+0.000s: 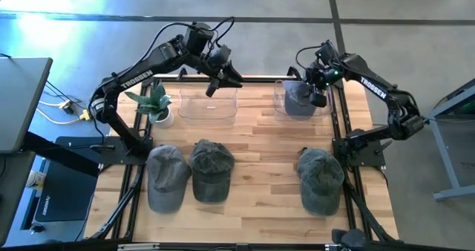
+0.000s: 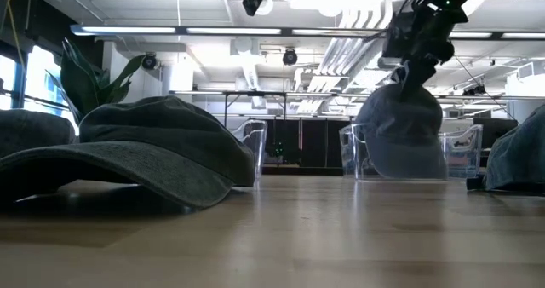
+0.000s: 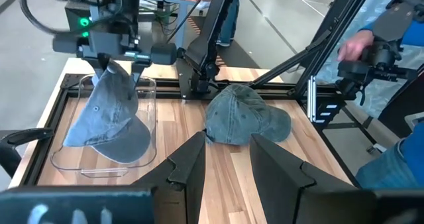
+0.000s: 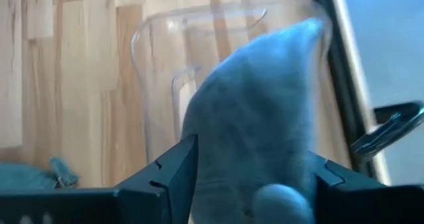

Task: Pick & Place hat
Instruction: Put the right gray cap into the right transparent bin

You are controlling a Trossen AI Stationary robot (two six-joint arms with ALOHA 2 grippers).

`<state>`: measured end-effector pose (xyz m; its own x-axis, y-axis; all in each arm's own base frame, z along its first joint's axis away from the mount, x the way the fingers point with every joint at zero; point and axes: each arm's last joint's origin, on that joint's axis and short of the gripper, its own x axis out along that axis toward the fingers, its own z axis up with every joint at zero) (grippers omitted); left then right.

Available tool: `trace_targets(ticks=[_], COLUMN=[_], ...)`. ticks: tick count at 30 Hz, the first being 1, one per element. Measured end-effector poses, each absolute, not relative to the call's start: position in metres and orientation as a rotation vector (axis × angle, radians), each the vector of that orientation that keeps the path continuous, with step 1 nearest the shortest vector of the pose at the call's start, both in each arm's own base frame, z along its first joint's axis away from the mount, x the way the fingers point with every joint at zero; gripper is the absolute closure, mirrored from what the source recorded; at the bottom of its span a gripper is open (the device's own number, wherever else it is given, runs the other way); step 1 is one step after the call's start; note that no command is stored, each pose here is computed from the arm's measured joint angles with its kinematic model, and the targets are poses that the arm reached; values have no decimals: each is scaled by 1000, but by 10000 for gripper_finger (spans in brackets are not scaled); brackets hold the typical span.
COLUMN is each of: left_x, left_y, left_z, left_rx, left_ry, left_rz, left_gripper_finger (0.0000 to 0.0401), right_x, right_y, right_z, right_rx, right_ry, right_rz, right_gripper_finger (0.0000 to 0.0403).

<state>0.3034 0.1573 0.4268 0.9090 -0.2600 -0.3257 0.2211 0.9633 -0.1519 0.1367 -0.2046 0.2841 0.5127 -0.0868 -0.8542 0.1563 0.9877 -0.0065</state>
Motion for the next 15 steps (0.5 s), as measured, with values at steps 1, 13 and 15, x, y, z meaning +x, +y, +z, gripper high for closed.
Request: trace_targets(ticks=[1,13,15], left_x=[303,304,304], left_y=[157,157,157], left_z=[427,427,427], left_rx=[-113,-132,-132], left_ry=[351,353,353], left_rz=[-249,-247,-247], left_gripper_finger=[287,286,286], right_x=[137,137,137], right_y=[-205,-211,-212], right_z=[287,291,291], right_rx=[63,-67,-73], right_ry=[1012,1088,1095], right_rz=[-148,-225,-237], right_gripper_finger=[232,234,223])
